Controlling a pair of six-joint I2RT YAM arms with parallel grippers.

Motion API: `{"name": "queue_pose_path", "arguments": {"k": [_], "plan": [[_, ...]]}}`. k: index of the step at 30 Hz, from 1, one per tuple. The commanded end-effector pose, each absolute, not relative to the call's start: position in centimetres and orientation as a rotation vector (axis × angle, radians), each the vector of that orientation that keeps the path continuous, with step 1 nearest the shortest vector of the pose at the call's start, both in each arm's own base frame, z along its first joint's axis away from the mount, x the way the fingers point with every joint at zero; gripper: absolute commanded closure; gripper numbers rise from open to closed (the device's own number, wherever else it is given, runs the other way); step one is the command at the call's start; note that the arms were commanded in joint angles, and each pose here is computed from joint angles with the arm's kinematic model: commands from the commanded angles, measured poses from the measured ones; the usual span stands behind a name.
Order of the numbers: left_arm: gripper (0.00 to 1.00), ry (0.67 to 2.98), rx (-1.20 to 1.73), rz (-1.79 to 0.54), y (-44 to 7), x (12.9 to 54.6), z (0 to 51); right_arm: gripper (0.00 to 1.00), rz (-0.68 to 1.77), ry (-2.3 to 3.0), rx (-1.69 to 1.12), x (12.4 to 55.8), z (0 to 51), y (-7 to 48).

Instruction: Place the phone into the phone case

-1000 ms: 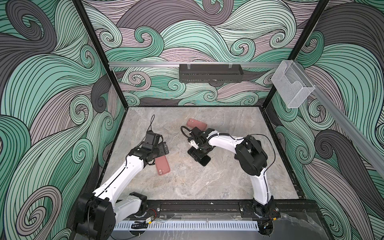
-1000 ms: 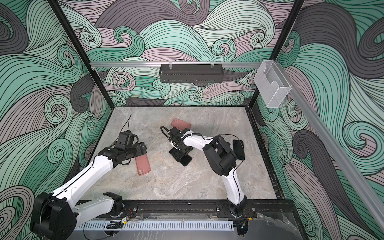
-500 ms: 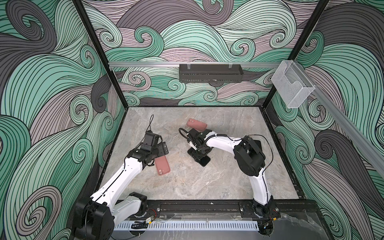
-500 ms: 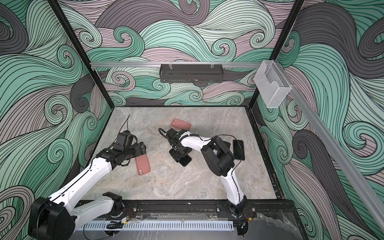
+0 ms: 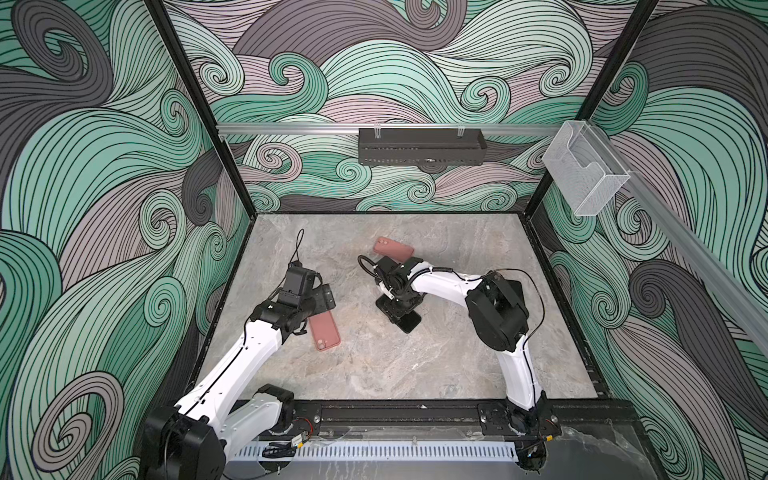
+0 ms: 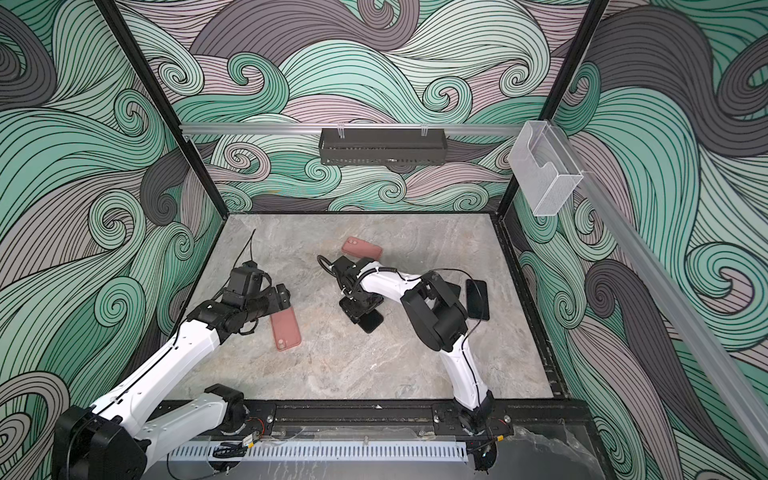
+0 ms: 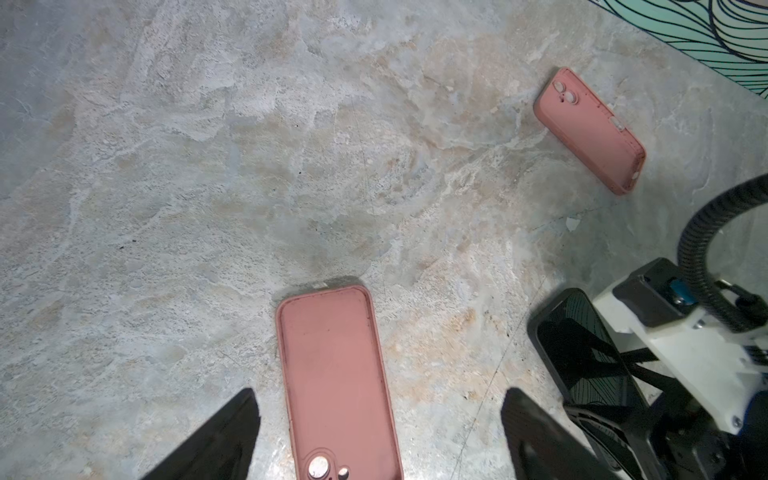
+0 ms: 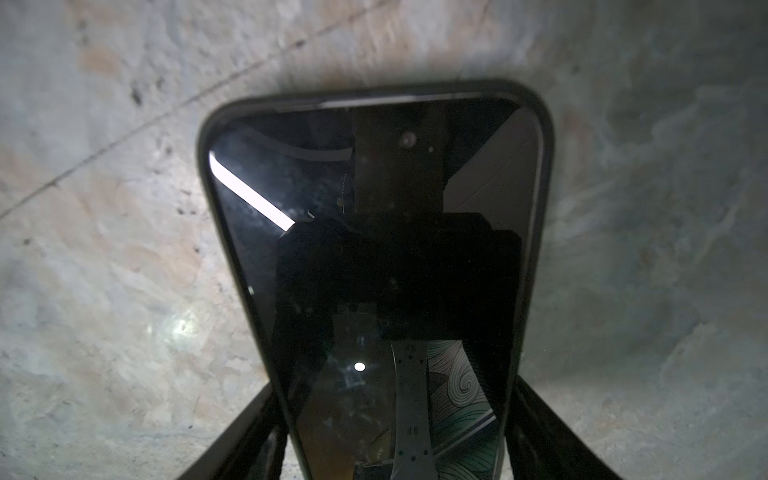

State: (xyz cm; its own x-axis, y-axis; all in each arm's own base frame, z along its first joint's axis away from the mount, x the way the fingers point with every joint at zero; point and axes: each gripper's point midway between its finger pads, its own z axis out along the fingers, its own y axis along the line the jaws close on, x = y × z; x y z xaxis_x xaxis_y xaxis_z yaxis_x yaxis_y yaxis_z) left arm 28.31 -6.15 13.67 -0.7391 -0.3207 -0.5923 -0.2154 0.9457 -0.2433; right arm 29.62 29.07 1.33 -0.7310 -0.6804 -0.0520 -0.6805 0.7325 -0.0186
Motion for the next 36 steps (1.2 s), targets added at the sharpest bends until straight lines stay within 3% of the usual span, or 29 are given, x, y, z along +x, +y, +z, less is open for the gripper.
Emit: {"name": "queue_pose_path", "arguments": {"k": [1,10,27,36], "plan": [[0.07,2.407,-0.406,-0.195,-5.6,28.4,14.0,0.68,-0.049,2.905,-1.005,30.9,2.5,26.5],[0.07,2.395,-0.407,-0.207,-5.7,28.7,14.4,0.77,-0.04,2.868,-0.77,35.7,5.9,23.6],[0.07,2.381,-0.406,-0.229,-5.8,28.5,15.5,0.77,-0.036,2.81,-0.265,48.3,7.9,18.3],[0.07,2.382,-0.4,-0.253,-6.1,28.3,15.9,0.78,0.024,2.8,-0.112,52.3,6.5,17.6]]}}
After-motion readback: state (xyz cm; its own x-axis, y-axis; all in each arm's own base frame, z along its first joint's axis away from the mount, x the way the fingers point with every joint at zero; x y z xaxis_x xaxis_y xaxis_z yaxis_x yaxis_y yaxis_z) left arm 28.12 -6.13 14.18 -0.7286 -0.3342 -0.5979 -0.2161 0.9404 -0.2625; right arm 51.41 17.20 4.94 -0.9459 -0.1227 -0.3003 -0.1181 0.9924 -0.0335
